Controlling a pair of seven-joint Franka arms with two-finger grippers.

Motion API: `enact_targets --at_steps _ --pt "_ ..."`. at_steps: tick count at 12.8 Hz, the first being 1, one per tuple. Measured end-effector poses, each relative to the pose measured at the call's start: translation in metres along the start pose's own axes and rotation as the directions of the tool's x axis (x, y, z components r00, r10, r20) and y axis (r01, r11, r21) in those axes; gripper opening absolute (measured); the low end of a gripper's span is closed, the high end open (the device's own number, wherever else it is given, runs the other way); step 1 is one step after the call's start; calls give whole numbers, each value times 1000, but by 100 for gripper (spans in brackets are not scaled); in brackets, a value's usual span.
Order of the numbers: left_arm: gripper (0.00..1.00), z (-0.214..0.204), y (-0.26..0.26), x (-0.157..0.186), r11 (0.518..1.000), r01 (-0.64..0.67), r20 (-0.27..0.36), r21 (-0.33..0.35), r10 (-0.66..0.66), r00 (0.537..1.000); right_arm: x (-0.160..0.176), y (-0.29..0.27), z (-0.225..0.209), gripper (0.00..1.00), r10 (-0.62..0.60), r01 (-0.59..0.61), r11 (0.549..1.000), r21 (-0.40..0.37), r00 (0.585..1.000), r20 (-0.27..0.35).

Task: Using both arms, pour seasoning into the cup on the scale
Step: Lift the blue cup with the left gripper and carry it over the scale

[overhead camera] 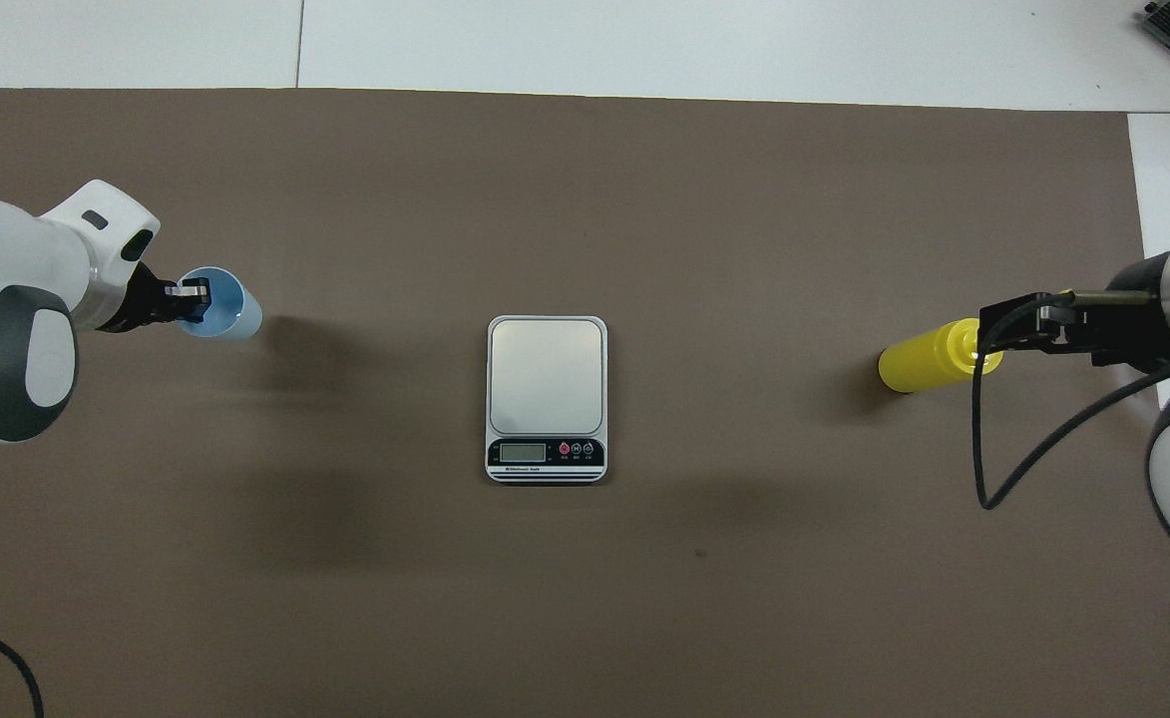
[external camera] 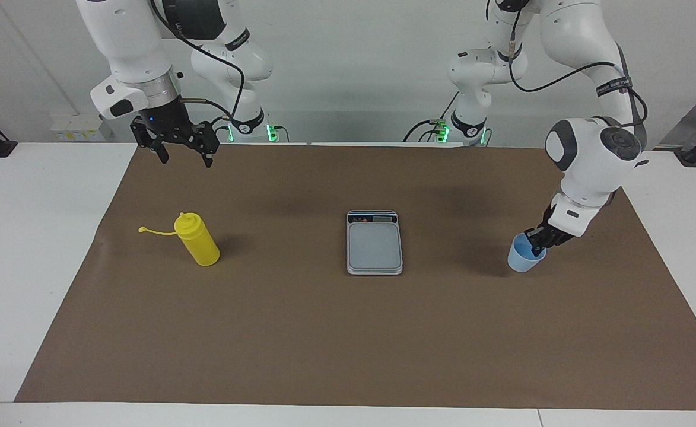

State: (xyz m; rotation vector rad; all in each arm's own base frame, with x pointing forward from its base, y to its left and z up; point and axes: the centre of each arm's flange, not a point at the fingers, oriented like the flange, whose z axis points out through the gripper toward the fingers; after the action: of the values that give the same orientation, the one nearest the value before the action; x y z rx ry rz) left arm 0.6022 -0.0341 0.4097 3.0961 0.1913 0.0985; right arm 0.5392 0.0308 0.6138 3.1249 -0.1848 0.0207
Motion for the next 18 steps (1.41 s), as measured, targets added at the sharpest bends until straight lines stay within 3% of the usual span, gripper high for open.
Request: enact_targets --at_steps 3,8,11,18 --pt "5 -22 42 -3 999 43 25 -1 -43 999 0 0 0 100 0 0 1000 0 1000 0" --pt "5 -38 139 -32 992 121 -4 27 -121 993 0 0 0 100 0 0 1000 0 1000 0" --pt "5 -53 188 -48 987 163 -24 2 -162 986 0 0 0 100 0 0 1000 0 1000 0" --pt "5 -57 253 -78 990 136 -26 -33 -137 990 0 0 0 100 0 0 1000 0 1000 0"
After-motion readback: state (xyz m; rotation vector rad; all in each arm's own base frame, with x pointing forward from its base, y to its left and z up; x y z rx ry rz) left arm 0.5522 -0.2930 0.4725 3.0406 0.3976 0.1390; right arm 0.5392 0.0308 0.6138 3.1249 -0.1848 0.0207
